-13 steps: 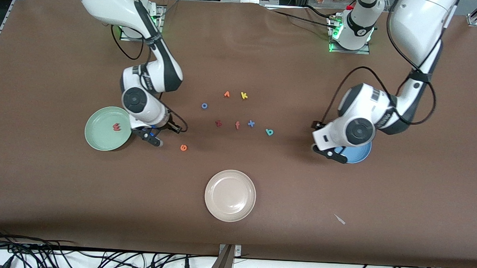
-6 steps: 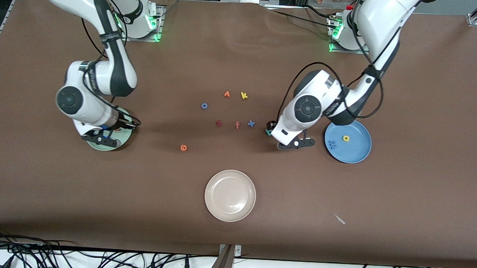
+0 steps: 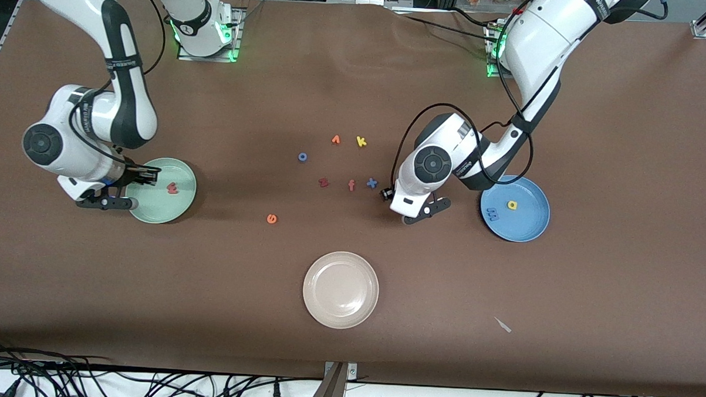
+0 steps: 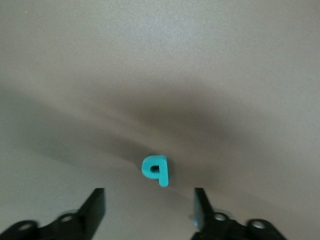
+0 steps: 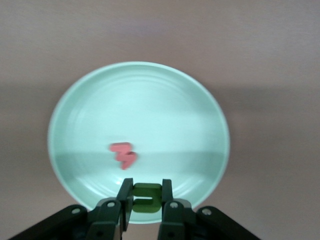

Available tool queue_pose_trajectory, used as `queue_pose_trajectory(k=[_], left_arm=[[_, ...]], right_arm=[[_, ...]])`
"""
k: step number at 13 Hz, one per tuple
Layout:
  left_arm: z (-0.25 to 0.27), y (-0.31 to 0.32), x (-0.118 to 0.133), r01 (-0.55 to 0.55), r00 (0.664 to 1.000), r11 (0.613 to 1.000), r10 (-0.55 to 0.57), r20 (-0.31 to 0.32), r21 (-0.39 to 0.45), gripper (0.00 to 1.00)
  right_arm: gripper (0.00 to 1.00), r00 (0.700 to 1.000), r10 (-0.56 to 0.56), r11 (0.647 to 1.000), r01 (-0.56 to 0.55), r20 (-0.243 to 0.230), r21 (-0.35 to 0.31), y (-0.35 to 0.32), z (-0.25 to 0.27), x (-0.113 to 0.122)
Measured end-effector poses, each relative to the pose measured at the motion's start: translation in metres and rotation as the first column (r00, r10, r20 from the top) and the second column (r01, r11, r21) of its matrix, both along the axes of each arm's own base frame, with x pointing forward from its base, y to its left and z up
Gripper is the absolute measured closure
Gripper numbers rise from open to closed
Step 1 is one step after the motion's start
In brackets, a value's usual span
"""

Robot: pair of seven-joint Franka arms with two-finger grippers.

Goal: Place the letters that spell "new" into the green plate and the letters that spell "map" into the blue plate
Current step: 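Grasp the p with the left gripper while the right gripper reaches the e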

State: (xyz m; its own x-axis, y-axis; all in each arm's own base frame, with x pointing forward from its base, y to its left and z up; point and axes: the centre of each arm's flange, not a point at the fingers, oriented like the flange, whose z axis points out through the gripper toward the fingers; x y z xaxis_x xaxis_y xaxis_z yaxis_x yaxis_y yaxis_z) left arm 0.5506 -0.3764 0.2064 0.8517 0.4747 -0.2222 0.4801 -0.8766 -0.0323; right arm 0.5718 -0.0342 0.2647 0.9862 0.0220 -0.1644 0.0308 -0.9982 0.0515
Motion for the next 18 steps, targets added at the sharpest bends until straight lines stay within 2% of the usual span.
queue_pose_trajectory(k=[1, 5, 7, 8, 9, 10, 11, 12, 16, 18], left_arm=[[-0.005, 0.0, 0.0, -0.009, 1.0, 1.0, 0.009, 0.002, -0.005, 0.41], [-0.02, -0.002, -0.003, -0.015, 1.0, 1.0, 0.015, -0.014, -0.004, 0.43], [-0.028, -0.002, -0.005, -0.016, 1.0, 1.0, 0.016, -0.024, -0.002, 0.45], [-0.031, -0.002, -0.005, -0.018, 1.0, 1.0, 0.017, -0.024, -0.005, 0.47], [-0.034, -0.002, -0.005, -0.019, 0.999, 1.0, 0.018, -0.026, -0.005, 0.54], [-0.036, -0.002, -0.005, -0.02, 1.0, 1.0, 0.02, -0.025, -0.008, 0.56], [-0.035, -0.003, -0.004, -0.022, 1.0, 1.0, 0.021, -0.017, -0.014, 0.67], [-0.035, -0.003, -0.003, -0.022, 1.0, 1.0, 0.022, -0.016, -0.015, 0.72], [-0.018, 0.003, 0.009, -0.031, 0.999, 0.999, 0.031, -0.011, -0.009, 0.72], [0.01, 0.023, 0.02, 0.026, 0.999, 0.999, -0.025, -0.039, 0.023, 0.72]], right_arm=[[0.68, 1.0, 0.001, 1.0, -0.001, -0.002, 0.002, -0.013, -0.001, -0.001], [0.24, 1.0, -0.005, 1.0, 0.005, 0.002, 0.012, -0.004, -0.002, 0.001], [0.03, 0.998, -0.055, 0.998, 0.054, 0.01, 0.028, 0.023, -0.002, 0.006], [0.0, 0.996, -0.089, 0.995, 0.089, 0.016, 0.035, 0.044, -0.002, 0.009], [0.0, 0.991, -0.132, 0.991, 0.131, 0.025, 0.039, 0.068, 0.0, 0.013], [0.0, 0.984, -0.175, 0.984, 0.173, 0.034, 0.043, 0.093, 0.003, 0.016], [0.0, 0.976, -0.213, 0.976, 0.21, 0.043, 0.048, 0.117, 0.006, 0.02], [0.0, 0.967, -0.248, 0.968, 0.245, 0.05, 0.051, 0.138, 0.007, 0.023], [0.0, 0.934, -0.354, 0.934, 0.349, 0.05, 0.082, 0.198, -0.01, 0.042], [0.0, 0.926, -0.375, 0.925, 0.369, 0.054, 0.09, 0.224, -0.019, 0.053]])
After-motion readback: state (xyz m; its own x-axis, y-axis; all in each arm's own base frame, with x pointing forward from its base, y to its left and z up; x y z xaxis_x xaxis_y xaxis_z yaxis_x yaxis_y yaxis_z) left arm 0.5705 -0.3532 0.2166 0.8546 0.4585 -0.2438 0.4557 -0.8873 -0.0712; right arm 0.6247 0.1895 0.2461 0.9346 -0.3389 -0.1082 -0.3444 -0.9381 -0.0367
